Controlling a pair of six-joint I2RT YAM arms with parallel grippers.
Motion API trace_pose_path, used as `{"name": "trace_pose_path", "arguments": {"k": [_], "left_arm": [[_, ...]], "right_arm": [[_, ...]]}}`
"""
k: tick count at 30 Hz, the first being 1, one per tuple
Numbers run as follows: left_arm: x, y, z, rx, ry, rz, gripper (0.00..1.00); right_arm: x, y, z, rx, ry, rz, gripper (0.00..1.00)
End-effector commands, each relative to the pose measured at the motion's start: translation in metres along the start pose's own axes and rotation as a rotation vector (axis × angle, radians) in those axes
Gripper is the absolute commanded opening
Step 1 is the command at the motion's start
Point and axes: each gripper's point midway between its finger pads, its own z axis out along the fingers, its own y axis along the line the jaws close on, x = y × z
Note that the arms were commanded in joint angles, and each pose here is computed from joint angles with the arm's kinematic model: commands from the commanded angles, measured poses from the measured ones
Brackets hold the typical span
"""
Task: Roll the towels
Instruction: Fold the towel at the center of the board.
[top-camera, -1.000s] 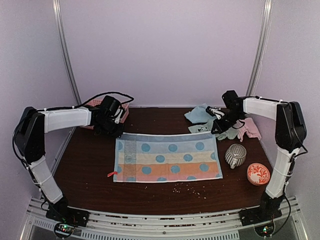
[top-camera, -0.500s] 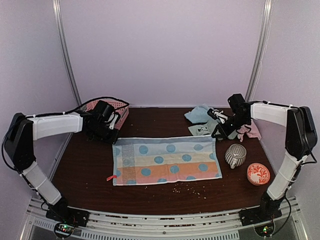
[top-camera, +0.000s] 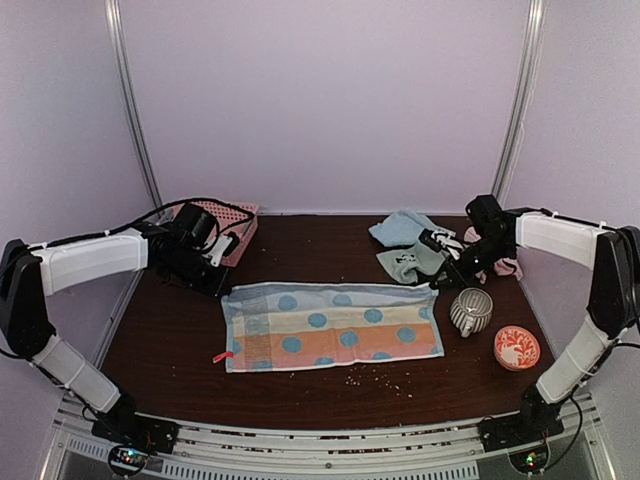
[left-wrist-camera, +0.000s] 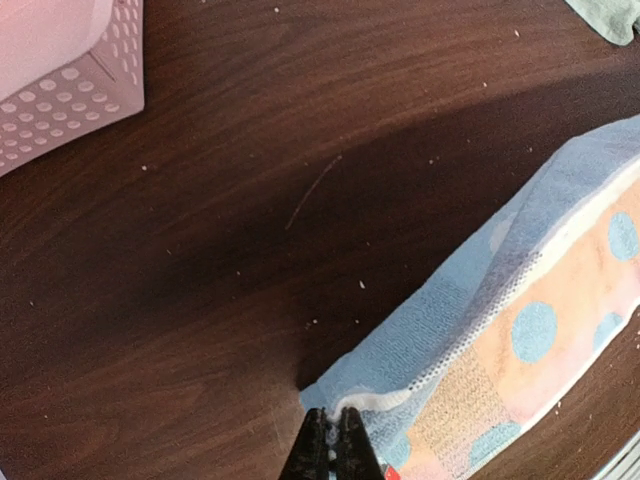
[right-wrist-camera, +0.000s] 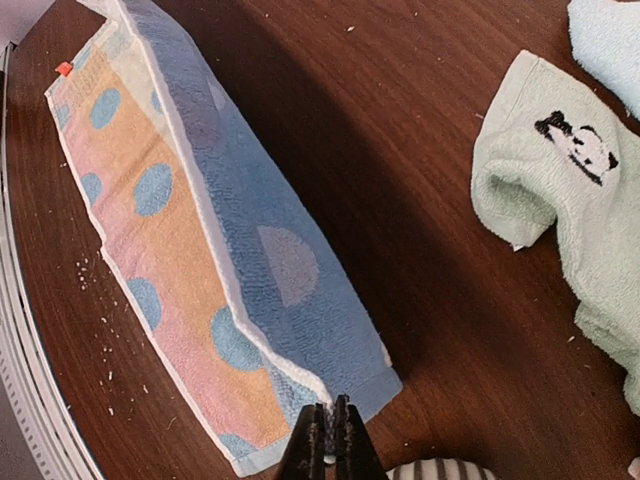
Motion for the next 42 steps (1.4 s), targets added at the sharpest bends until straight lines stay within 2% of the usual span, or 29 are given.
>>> {"name": "trace_pose_path", "arguments": {"k": [1, 13, 23, 42], "left_arm": [[0.022, -0.013, -0.006, 0.083, 0.057, 0.01, 0.0], [0.057, -0.016, -0.018, 0.104, 0.131, -0.041, 0.0], [0.078, -0.022, -0.003, 0.146, 0.225, -0.067, 0.0], [0.121, -0.03, 0.012, 0.193, 0.351, -0.086, 0.0]], "right_arm": [[0.018, 0.011, -0.002, -0.042, 0.042, -0.024, 0.0], [0.046, 0.025, -0.005, -0.087, 0.071, -0.064, 0.0], [0.066, 0.037, 0.006, -0.153, 0.124, -0.121, 0.0], [0.109, 0.051, 0.036, -0.153, 0.33, -0.251, 0.0]]}}
